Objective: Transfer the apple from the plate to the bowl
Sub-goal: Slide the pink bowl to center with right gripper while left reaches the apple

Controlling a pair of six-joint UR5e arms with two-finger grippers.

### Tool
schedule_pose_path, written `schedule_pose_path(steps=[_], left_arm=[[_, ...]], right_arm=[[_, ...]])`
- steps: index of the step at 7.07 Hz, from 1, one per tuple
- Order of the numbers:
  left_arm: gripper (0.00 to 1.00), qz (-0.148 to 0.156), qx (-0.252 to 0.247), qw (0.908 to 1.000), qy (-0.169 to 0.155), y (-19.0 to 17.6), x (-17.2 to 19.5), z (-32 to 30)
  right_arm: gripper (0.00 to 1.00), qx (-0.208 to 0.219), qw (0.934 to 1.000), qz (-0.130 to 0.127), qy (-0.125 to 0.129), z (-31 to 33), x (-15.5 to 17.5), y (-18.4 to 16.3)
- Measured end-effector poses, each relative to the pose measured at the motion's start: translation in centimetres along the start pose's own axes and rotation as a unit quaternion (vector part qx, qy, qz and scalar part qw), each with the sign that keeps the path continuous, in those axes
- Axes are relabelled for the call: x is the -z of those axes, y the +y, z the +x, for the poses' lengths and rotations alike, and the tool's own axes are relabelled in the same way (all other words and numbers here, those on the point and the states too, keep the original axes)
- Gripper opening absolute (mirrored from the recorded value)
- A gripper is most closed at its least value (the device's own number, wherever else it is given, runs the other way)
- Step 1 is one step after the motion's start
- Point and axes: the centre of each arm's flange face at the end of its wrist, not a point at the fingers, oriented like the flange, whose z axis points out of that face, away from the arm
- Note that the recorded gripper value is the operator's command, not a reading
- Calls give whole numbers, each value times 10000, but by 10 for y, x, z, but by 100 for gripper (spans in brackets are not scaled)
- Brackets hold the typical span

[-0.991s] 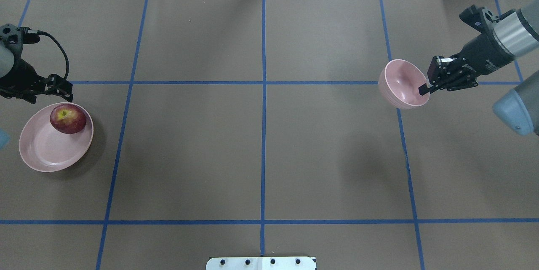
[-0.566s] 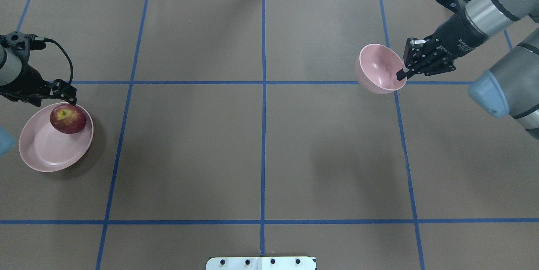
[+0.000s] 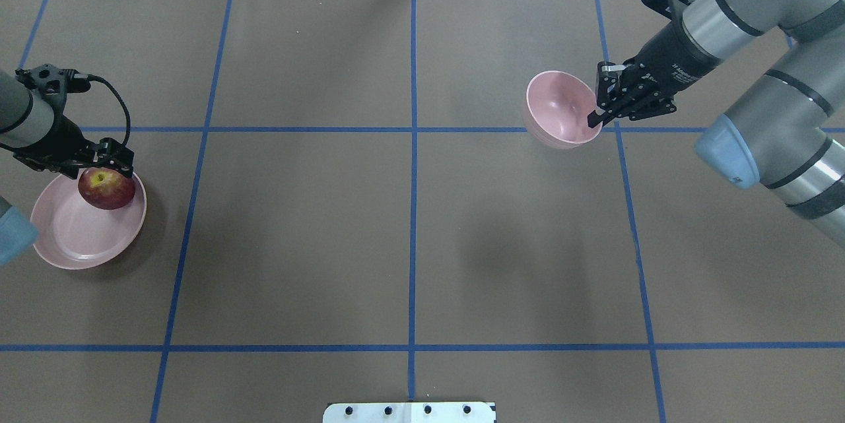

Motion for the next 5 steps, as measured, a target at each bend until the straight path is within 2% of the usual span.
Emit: schedule_pose_path(steps=[2,3,4,5], left_arm=[[97,-58,-42,9999,-120,4,-15,1],[66,-94,-68,9998,-175,7,-23,2],[26,-126,-80,9997,-191,9,-27,3],[0,-152,-78,9997,-182,10,-27,4]], right_arm=[[0,-11,10000,12,29,-18,-13,5],[0,28,10000,25,58,-26,-21,8],[0,69,9999,52,115,-35,-31,11],[0,77,9998,68,171,-45,-36,13]])
